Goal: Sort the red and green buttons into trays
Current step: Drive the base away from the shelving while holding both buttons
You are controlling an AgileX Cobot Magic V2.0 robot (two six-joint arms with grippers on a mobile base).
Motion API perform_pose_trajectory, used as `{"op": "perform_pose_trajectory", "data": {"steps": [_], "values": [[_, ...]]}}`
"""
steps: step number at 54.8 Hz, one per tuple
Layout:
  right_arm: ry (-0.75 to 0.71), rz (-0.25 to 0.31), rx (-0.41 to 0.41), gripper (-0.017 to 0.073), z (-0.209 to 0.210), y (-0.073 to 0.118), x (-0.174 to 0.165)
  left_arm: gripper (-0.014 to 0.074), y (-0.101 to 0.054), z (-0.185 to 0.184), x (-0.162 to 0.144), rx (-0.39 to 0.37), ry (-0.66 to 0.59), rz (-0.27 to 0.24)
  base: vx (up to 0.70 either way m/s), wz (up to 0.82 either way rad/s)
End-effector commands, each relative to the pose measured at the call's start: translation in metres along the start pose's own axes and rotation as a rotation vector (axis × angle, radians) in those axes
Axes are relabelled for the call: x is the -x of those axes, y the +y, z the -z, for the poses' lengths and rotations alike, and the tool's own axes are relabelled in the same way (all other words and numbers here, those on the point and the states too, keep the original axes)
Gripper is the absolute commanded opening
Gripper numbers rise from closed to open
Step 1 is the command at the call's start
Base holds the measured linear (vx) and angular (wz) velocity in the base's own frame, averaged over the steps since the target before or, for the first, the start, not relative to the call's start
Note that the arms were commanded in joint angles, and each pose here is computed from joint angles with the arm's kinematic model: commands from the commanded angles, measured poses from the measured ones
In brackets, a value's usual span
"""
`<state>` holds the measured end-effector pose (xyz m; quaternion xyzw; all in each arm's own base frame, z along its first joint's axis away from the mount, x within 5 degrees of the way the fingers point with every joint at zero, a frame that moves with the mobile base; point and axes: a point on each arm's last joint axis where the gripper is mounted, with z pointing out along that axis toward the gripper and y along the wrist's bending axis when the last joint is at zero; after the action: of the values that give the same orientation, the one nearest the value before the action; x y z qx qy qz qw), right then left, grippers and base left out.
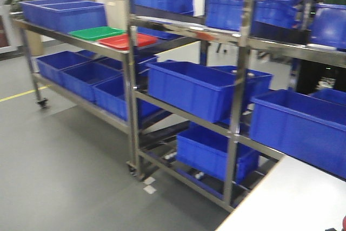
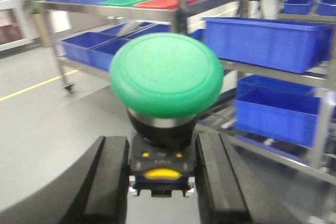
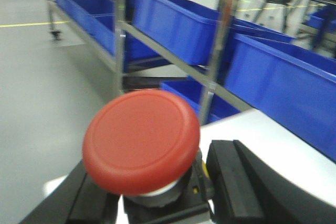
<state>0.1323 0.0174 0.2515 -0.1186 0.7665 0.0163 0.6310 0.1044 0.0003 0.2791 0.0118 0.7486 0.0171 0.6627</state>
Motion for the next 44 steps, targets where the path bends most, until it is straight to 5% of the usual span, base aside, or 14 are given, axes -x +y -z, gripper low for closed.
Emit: {"op": "perform_pose_trajectory", "data": {"steps": [1, 44], "values": [[-0.073, 0.002, 0.029, -0.0008, 0.0007, 0.0012, 0.0143, 0.0, -0.0036, 0.0011, 0.015, -0.043, -0.081, 0.015, -0.06, 0.55], [-0.072, 0.002, 0.028, -0.0008, 0.0007, 0.0011, 0.0143, 0.0, -0.0035, 0.0011, 0.0149, -0.042, -0.081, 0.015, 0.11, 0.63]]}}
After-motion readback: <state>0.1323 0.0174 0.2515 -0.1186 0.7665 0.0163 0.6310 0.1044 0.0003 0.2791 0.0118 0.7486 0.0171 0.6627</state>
